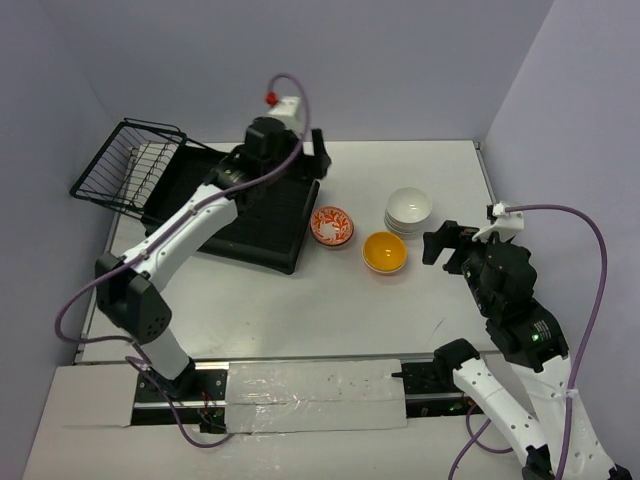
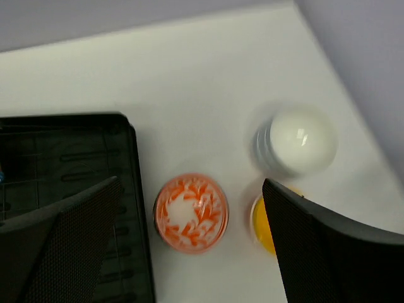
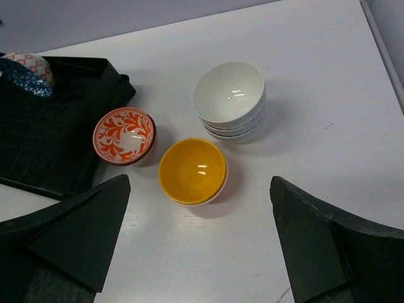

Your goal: Load the bowls into the dish rack

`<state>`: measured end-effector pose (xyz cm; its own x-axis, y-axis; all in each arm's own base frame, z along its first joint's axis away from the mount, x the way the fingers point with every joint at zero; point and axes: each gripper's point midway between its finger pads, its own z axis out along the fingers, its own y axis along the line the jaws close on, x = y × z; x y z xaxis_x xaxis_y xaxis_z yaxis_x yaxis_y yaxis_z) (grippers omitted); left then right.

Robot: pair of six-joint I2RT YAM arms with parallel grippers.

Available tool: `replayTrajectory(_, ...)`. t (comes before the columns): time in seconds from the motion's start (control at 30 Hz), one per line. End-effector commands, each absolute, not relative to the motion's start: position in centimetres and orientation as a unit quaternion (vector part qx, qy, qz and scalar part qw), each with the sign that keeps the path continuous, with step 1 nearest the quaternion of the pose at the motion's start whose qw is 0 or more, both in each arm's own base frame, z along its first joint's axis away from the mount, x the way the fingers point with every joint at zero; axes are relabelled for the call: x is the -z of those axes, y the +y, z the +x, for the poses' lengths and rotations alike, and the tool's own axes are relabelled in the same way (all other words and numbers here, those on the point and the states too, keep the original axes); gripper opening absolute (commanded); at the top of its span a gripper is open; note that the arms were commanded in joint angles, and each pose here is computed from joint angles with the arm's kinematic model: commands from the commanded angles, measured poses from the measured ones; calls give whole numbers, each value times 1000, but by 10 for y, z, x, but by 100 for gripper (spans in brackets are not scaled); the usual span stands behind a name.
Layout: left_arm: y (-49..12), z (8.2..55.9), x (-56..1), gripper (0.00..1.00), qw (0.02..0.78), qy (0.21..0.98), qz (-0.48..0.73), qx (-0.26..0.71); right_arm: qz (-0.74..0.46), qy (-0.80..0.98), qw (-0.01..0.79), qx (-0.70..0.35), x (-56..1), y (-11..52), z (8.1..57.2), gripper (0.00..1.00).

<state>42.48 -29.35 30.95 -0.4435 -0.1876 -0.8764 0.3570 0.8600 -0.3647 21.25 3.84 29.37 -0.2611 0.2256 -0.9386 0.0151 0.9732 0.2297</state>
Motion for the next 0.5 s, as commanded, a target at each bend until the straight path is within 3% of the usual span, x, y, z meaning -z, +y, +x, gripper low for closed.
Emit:
replayTrajectory(0.0, -317, 363, -223, 98, 382, 856, 314, 148, 61, 785, 608, -103, -297, 46, 212, 99)
replayTrajectory(0.2, -323, 332, -157, 95, 268, 809, 522, 32, 58, 787, 602, -124, -298, 54, 212, 99)
replayTrajectory(0.47, -340, 334, -117, 87, 232, 786, 572, 18, 59, 788, 598, -133, -300, 56, 210, 98)
